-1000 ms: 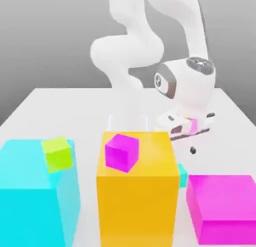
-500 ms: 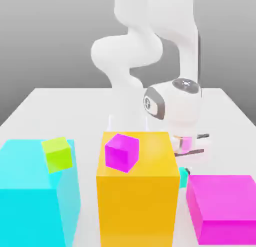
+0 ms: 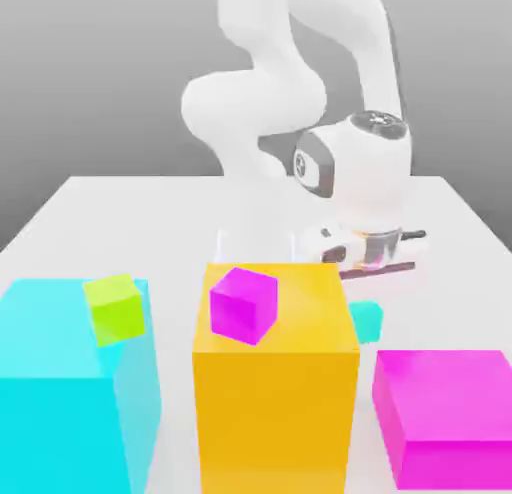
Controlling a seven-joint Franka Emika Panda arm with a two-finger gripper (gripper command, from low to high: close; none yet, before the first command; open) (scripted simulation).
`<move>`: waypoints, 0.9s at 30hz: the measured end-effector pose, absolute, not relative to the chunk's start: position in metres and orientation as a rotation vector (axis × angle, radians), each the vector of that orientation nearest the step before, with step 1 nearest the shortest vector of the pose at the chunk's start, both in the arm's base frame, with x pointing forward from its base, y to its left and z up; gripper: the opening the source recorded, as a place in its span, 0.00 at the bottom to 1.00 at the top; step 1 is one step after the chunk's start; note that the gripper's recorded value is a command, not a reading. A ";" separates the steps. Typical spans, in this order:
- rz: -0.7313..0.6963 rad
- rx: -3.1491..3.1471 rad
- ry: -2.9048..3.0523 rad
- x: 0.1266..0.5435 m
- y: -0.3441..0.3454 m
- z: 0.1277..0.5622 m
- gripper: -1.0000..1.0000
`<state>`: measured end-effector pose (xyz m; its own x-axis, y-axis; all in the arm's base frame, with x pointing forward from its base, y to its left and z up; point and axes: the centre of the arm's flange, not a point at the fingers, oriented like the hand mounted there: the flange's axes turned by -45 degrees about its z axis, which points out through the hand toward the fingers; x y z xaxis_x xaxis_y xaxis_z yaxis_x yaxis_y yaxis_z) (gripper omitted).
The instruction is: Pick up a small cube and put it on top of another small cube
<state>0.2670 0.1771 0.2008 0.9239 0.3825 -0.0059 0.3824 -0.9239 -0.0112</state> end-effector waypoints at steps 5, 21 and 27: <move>-0.154 -2.960 -0.818 0.314 0.196 0.258 0.00; -0.618 -3.117 0.043 0.376 -0.159 0.392 0.00; -0.222 -3.118 0.521 0.268 -0.228 0.293 0.00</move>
